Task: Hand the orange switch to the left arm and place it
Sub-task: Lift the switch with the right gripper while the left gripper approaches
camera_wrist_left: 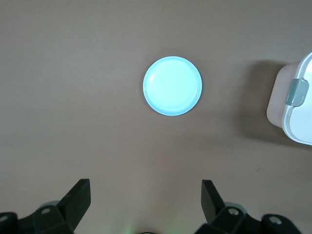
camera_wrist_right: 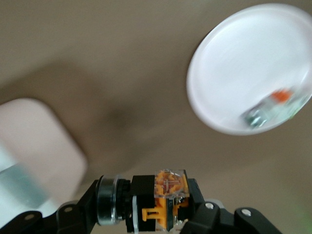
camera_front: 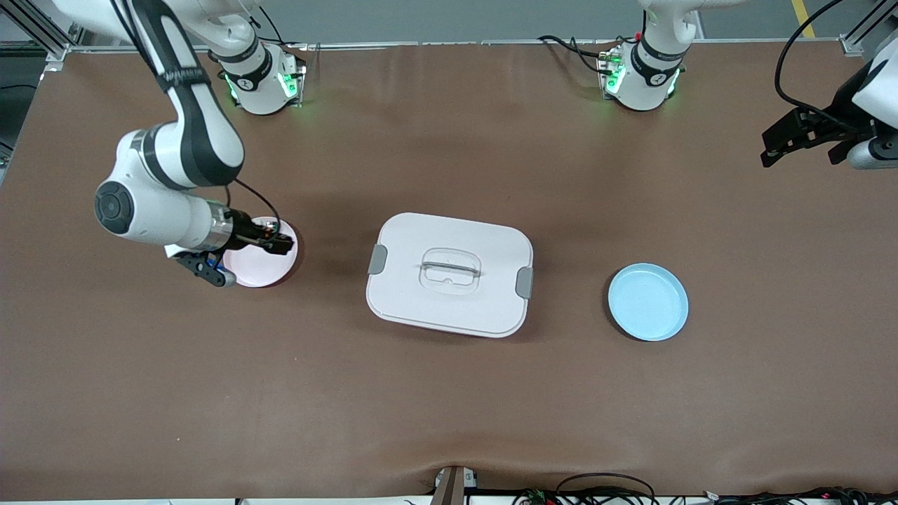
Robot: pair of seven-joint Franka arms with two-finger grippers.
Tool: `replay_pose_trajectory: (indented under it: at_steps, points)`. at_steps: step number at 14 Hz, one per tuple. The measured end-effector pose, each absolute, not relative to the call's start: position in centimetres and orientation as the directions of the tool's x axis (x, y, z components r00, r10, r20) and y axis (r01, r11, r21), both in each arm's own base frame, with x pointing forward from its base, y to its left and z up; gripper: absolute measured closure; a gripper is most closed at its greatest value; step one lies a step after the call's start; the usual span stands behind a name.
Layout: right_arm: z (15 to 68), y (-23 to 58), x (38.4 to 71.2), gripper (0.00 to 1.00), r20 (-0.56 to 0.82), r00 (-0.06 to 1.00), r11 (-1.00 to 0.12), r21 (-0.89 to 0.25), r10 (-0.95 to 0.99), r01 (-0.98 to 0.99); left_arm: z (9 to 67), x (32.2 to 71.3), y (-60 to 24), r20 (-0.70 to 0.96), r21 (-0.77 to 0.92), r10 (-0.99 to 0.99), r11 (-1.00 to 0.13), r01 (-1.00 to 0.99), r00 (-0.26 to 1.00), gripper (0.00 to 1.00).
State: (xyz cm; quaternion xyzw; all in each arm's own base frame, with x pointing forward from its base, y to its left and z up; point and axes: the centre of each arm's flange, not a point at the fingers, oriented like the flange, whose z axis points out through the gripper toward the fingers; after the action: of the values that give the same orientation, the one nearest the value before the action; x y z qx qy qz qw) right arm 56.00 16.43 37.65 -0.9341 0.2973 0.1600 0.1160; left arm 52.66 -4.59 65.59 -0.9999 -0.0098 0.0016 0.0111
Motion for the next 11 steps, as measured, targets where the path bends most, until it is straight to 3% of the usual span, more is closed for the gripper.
replay_pose_trajectory:
  at_steps: [5,11]
  points:
    - [51.4,29.9,56.5,0.27,-0.507,0.509,-0.497,-0.171,-0.696,-0.851,65.1,52.8,-7.1,-0.026,0.114,-0.009,-0.993,-0.006,1.0,0.0]
    - [61.4,43.3,55.1,0.27,-0.675,0.197,-0.197,-0.078,-0.711,-0.977,64.6,53.6,-12.7,0.016,0.274,-0.074,-0.959,-0.075,0.997,0.0]
